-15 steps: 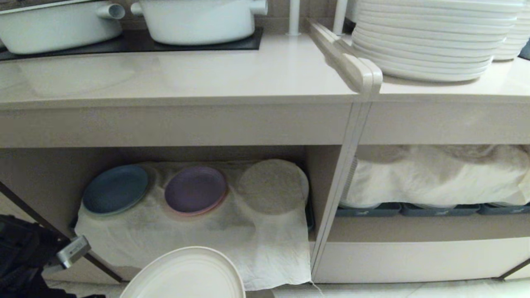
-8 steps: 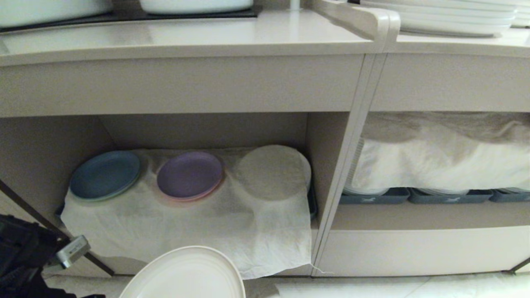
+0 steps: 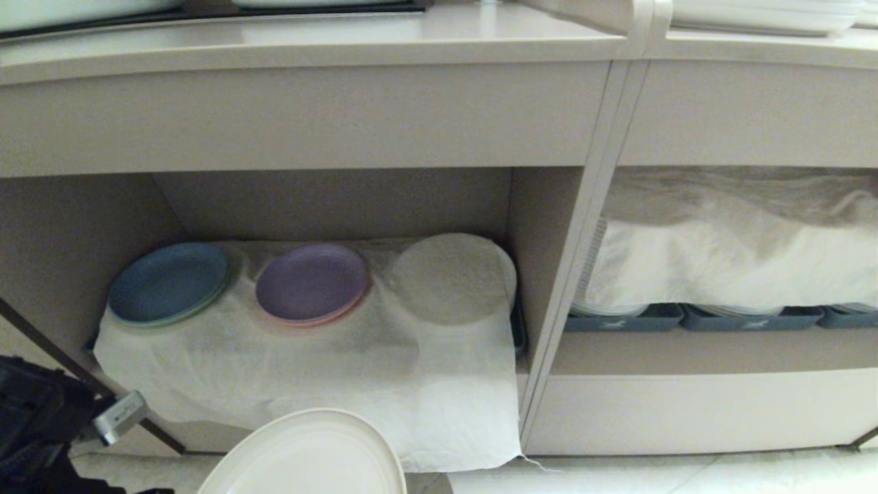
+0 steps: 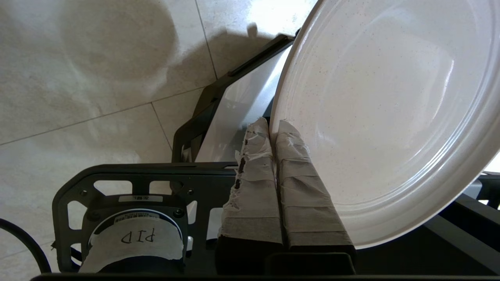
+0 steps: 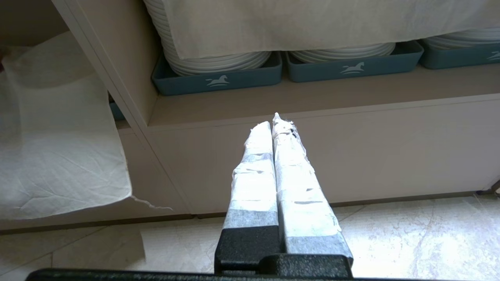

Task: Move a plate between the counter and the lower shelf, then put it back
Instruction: Put the plate in the cupboard

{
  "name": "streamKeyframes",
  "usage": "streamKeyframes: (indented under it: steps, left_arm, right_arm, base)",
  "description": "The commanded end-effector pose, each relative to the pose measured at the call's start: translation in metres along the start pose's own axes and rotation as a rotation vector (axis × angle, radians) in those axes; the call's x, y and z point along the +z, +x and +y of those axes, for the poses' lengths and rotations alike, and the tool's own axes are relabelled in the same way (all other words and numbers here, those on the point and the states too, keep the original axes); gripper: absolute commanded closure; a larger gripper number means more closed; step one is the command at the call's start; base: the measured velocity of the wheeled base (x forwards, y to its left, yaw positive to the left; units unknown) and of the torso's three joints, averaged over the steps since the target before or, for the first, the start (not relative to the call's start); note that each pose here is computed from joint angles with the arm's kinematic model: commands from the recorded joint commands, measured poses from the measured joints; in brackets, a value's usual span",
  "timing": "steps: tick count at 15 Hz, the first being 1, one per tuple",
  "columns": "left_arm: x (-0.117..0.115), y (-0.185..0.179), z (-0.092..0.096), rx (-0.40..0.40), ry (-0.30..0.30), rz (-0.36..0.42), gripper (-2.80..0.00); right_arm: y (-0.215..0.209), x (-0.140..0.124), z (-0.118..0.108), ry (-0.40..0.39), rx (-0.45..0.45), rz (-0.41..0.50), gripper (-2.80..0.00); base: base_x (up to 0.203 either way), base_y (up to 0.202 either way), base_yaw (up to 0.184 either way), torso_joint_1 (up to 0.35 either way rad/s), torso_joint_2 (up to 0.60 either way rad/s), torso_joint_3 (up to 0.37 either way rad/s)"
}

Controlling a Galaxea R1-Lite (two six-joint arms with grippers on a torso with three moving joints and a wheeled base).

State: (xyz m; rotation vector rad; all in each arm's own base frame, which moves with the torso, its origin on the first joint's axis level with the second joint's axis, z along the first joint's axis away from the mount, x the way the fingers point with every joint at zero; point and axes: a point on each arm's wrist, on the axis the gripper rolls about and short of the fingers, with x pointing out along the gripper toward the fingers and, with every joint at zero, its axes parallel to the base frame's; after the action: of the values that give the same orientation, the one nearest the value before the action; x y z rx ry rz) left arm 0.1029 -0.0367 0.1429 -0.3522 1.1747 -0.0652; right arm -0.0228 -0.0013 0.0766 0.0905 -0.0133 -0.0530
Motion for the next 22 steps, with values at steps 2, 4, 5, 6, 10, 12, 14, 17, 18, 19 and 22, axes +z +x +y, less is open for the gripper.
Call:
streamKeyframes:
  steps: [2, 4, 5, 6, 10, 12, 14, 17, 18, 19, 22]
  left_arm:
    - [-0.001, 0.000, 0.001, 0.000, -0.003, 0.000, 0.00]
    - [-0.002, 0.000, 0.001, 0.002, -0.004, 0.005, 0.00]
    - [-0.002, 0.000, 0.001, 0.001, -0.004, 0.004, 0.00]
    - [-0.002, 0.000, 0.001, -0.013, -0.004, -0.001, 0.00]
    - [0.001, 0.003, -0.001, -0.040, -0.001, -0.019, 0.00]
    - [0.004, 0.007, -0.002, -0.041, -0.003, -0.007, 0.00]
    - [0.009, 0.011, -0.005, -0.056, -0.009, -0.009, 0.00]
    - [0.018, 0.021, -0.009, -0.057, -0.009, -0.013, 0.00]
    - [0.022, 0.025, -0.011, -0.062, -0.008, -0.022, 0.00]
    - [0.025, 0.029, -0.013, -0.060, -0.010, -0.019, 0.00]
    - [0.038, 0.042, -0.019, -0.070, -0.018, -0.035, 0.00]
  right_arm:
    - [0.000, 0.000, 0.000, 0.000, 0.000, 0.000, 0.00]
    - [0.000, 0.000, 0.000, 0.000, 0.000, 0.000, 0.00]
    - [0.000, 0.000, 0.000, 0.000, 0.000, 0.000, 0.00]
    - [0.000, 0.000, 0.000, 0.000, 0.000, 0.000, 0.00]
    - [0.000, 0.000, 0.000, 0.000, 0.000, 0.000, 0.00]
    - [0.000, 0.000, 0.000, 0.000, 0.000, 0.000, 0.00]
    - [0.000, 0.000, 0.000, 0.000, 0.000, 0.000, 0.00]
    - [0.000, 0.000, 0.000, 0.000, 0.000, 0.000, 0.00]
    - [0.000, 0.000, 0.000, 0.000, 0.000, 0.000, 0.00]
    - [0.000, 0.000, 0.000, 0.000, 0.000, 0.000, 0.00]
    - [0.000, 0.000, 0.000, 0.000, 0.000, 0.000, 0.00]
  base:
    - [0.000, 0.000, 0.000, 0.000, 0.00, 0.000]
    - [0.000, 0.000, 0.000, 0.000, 0.00, 0.000]
    - [0.000, 0.000, 0.000, 0.000, 0.00, 0.000]
    - [0.000, 0.000, 0.000, 0.000, 0.00, 0.000]
    - [0.000, 0.000, 0.000, 0.000, 0.00, 0.000]
    - [0.000, 0.000, 0.000, 0.000, 0.00, 0.000]
    - [0.000, 0.000, 0.000, 0.000, 0.00, 0.000]
    - [0.000, 0.000, 0.000, 0.000, 0.00, 0.000]
    - [0.000, 0.000, 0.000, 0.000, 0.00, 0.000]
    - [0.000, 0.000, 0.000, 0.000, 0.00, 0.000]
    - [0.000, 0.000, 0.000, 0.000, 0.00, 0.000]
